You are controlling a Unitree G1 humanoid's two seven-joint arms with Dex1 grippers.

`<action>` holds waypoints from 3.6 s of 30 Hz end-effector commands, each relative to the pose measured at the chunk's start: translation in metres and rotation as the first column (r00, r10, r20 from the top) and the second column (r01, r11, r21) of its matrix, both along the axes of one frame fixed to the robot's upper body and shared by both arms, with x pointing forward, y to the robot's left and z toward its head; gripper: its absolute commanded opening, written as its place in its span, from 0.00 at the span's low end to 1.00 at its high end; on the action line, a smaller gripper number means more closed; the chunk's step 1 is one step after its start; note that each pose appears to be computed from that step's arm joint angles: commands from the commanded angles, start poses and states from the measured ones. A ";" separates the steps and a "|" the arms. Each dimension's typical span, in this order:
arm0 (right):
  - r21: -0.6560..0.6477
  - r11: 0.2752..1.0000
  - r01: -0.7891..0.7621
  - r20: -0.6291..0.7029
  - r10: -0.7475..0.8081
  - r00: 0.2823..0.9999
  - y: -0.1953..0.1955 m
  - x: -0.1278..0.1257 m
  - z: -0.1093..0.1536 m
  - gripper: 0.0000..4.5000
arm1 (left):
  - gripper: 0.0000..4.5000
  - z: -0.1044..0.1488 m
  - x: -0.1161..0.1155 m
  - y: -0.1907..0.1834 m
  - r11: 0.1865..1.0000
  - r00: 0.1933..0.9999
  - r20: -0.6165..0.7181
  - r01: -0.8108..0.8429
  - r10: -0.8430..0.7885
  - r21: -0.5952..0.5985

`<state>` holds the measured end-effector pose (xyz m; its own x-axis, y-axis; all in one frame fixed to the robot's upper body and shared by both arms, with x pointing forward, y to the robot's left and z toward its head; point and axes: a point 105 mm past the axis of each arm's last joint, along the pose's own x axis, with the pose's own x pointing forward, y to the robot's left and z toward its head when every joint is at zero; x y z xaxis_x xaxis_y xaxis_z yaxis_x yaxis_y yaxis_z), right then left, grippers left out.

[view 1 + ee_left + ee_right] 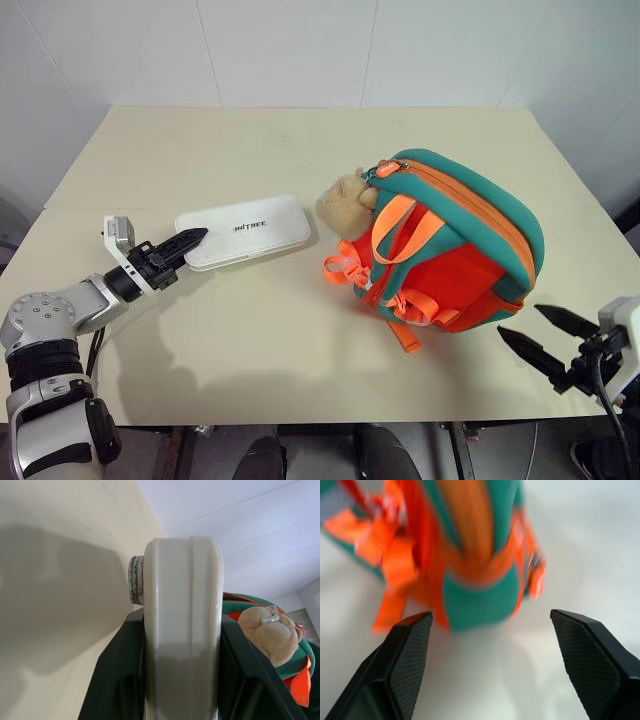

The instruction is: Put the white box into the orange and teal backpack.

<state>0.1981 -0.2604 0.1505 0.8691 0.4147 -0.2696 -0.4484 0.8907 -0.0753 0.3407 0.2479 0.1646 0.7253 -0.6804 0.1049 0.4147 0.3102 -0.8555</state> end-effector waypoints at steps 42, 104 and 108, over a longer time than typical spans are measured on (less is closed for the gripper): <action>0.190 0.909 -0.370 0.204 0.332 0.921 0.127 0.022 0.040 1.00 | 0.29 0.015 -0.017 0.012 0.999 0.998 0.050 -0.041 0.041 0.005; 0.153 0.988 -0.029 0.317 -0.022 0.948 0.169 0.072 0.047 1.00 | 0.29 0.012 -0.030 0.007 0.999 0.999 0.028 -0.046 0.045 0.015; 0.180 0.984 -0.006 0.346 -0.058 0.936 0.175 0.071 0.055 1.00 | 0.29 0.011 -0.032 0.007 0.999 0.999 0.015 -0.035 0.035 0.019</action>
